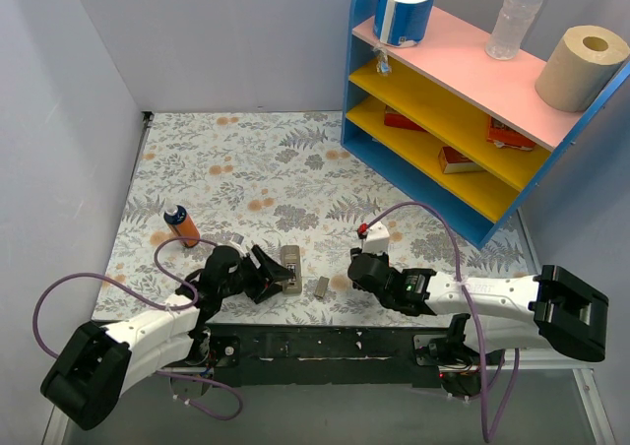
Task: Unload the batteries from the remote control
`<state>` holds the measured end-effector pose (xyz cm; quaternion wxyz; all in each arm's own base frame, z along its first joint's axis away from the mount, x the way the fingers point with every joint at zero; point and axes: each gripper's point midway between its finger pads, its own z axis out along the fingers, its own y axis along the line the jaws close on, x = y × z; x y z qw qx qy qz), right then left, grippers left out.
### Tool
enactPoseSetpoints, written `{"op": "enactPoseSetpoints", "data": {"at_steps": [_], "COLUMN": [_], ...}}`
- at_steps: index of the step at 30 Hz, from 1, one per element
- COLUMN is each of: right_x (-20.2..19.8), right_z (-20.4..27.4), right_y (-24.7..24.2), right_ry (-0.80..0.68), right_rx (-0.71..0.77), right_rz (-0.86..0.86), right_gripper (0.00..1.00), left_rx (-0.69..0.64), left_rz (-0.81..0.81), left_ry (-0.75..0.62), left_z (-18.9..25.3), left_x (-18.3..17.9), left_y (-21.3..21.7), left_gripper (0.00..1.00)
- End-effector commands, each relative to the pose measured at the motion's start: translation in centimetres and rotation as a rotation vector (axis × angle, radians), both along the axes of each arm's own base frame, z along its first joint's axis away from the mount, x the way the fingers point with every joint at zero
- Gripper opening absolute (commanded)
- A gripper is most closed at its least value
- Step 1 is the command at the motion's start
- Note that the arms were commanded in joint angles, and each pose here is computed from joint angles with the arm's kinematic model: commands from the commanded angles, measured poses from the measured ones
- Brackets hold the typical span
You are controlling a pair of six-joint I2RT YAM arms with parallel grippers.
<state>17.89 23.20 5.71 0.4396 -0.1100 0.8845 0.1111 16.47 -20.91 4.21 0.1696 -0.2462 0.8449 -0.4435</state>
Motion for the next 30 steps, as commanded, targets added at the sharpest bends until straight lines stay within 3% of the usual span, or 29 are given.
{"op": "enactPoseSetpoints", "data": {"at_steps": [1, 5, 7, 8, 15, 18, 19, 21, 24, 30], "right_x": [0.4, 0.3, 0.2, 0.2, 0.3, 0.4, 0.5, 0.8, 0.8, -2.2], "right_z": [-0.4, -1.2, -1.6, -1.7, -2.7, -2.5, -2.4, -1.7, 0.4, 5.5], "right_y": [-0.9, -1.4, -1.6, -1.6, -1.5, -1.1, -1.1, -0.9, 0.1, 5.6], "right_ry": [0.009, 0.031, 0.041, 0.040, 0.056, 0.050, 0.045, 0.027, 0.001, -0.080], "right_rx": [-0.034, -0.071, -0.089, -0.094, -0.119, -0.123, -0.132, -0.161, -0.126, 0.118], "right_rz": [-0.050, -0.066, -0.068, -0.069, -0.059, -0.033, -0.028, -0.003, 0.066, 0.460], "right_gripper": [0.45, 0.44, 0.44, 0.44, 0.38, 0.25, 0.11, 0.01, 0.01, 0.01], "left_rx": [0.055, 0.082, 0.096, 0.101, 0.183, 0.235, 0.245, 0.283, 0.270, 0.110], "left_rz": [0.006, 0.032, 0.031, 0.030, -0.012, -0.057, -0.065, -0.096, -0.143, -0.283], "left_ry": [-0.009, -0.047, -0.067, -0.082, -0.203, -0.262, -0.283, -0.310, -0.350, -0.417], "left_z": [0.2, 2.1, 2.9, 3.4, 8.0, 9.7, 10.6, 11.0, 12.4, 14.6], "left_x": [0.6, 1.8, 2.1, 2.3, 4.6, 5.7, 6.1, 6.4, 6.4, 4.6], "left_y": [0.3, 0.4, 0.5, 0.5, 0.2, -0.1, -0.2, -0.2, -0.8, -3.4], "left_gripper": [0.67, 0.79, 0.95, 0.98, 0.98, 0.98, 0.98, 0.95, 0.93, 0.87]}}
